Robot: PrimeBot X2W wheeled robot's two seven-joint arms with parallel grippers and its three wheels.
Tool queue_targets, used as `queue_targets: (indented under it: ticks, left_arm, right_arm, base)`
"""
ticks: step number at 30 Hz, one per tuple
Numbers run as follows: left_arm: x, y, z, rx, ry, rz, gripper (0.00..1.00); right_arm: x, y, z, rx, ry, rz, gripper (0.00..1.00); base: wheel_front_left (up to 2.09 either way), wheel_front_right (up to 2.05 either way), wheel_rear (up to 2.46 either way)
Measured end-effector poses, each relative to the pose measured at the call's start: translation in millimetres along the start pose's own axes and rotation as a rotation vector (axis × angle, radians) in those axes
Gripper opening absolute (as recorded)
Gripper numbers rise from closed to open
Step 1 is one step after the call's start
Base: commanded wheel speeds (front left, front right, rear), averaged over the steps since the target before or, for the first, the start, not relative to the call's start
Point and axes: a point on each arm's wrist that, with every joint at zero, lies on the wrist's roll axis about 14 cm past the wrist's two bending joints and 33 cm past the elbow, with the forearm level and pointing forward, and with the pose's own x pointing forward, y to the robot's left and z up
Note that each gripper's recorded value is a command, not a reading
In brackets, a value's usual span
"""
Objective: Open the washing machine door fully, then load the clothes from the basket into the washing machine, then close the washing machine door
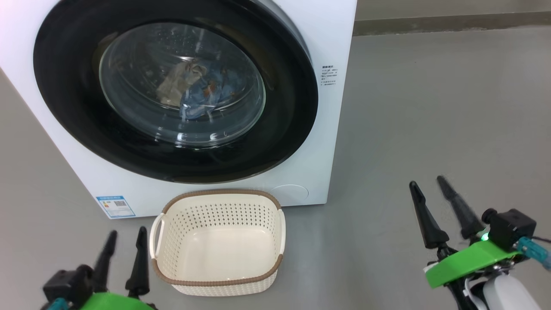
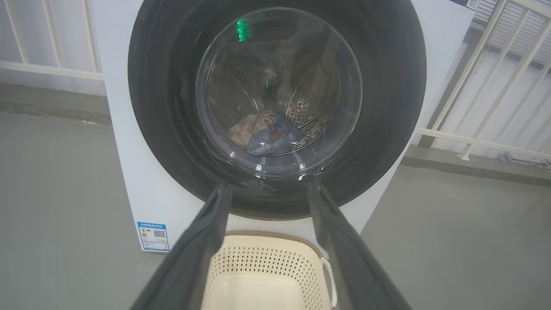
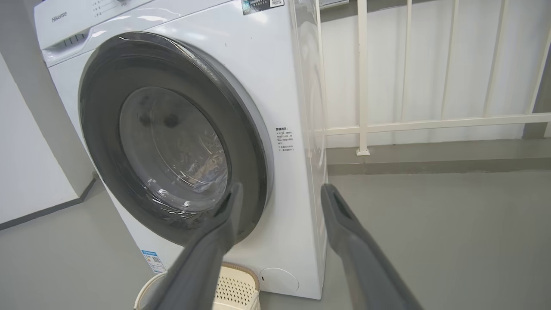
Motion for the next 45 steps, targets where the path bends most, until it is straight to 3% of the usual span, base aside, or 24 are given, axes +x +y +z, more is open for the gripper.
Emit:
queue_targets:
  ticks: [8,45]
  left_arm:
    - [-15,1,-33,-0.058,0.098,0.039,0.0]
    - [-15,19,-41,-0.421,0.13,0.158,0.0]
  right_arm:
    - [-19,-3,-36,0.055,0.108,-0.044,0.0]
    - [-21,-24,-42,0.44,0.116,-0.196,0.0]
  base:
    - [0.0,0.0,0.0]
    - [0.0,0.0,0.0]
